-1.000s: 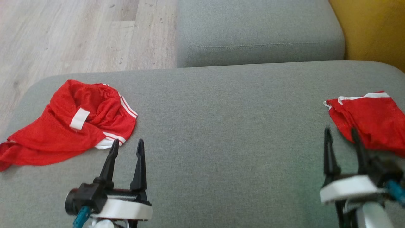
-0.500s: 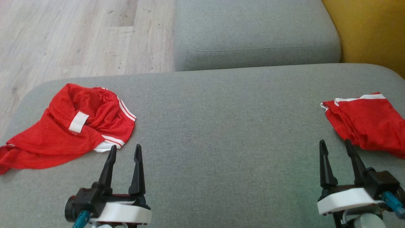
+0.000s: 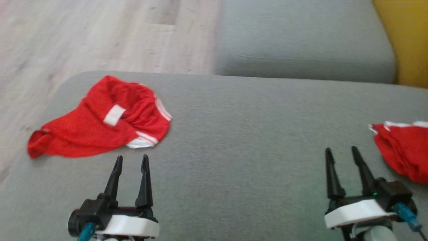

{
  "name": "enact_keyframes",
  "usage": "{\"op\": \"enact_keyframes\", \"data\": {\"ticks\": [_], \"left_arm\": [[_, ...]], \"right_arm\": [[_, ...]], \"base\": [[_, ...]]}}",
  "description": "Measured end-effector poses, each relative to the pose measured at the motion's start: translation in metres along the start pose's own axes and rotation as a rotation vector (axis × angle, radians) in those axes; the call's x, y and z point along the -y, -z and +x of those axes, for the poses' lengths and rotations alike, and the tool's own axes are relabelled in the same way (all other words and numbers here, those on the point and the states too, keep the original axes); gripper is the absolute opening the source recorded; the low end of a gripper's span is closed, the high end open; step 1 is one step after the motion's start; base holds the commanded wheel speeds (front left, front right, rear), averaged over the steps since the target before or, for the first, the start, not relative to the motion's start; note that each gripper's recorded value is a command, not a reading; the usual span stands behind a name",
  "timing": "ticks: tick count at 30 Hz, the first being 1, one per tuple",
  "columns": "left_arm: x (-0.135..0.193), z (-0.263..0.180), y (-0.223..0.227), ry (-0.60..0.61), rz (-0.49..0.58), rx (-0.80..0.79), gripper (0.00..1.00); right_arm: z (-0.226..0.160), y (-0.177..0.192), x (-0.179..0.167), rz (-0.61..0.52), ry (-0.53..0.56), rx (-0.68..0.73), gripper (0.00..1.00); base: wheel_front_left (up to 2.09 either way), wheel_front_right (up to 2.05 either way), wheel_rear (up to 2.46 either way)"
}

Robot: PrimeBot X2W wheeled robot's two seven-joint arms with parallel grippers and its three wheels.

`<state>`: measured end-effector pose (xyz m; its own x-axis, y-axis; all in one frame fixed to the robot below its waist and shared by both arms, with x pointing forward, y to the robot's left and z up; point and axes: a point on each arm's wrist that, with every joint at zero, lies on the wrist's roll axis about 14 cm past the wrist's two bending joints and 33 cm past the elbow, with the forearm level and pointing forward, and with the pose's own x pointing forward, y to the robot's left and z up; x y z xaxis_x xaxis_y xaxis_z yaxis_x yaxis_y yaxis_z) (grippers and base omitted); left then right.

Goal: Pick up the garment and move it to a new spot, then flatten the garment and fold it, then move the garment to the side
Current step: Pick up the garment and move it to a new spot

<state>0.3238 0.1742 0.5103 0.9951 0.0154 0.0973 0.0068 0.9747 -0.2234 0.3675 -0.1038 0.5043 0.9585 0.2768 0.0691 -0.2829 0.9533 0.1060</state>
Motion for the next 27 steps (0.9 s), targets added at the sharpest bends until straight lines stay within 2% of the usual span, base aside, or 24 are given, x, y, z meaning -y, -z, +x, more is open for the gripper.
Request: {"op": "enact_keyframes", "data": {"ticks": [15,21,27], "left_arm": [[-0.081,-0.053,-0.020,-0.275,0.023,0.067,1.00],[-0.092,-0.065,-0.019,-0.314,0.019,0.069,1.00],[-0.101,-0.064,-0.013,-0.318,0.041,0.036,1.00]], "right_arm": [[0.014,0.017,-0.103,0.035,-0.315,-0.061,1.00],[0.016,0.017,-0.115,0.034,-0.352,-0.062,1.00],[0.015,0.020,-0.109,0.038,-0.335,-0.070,1.00]], "base": [[0.00,0.00,0.00],[0.00,0.00,0.00],[0.00,0.00,0.00]]}}
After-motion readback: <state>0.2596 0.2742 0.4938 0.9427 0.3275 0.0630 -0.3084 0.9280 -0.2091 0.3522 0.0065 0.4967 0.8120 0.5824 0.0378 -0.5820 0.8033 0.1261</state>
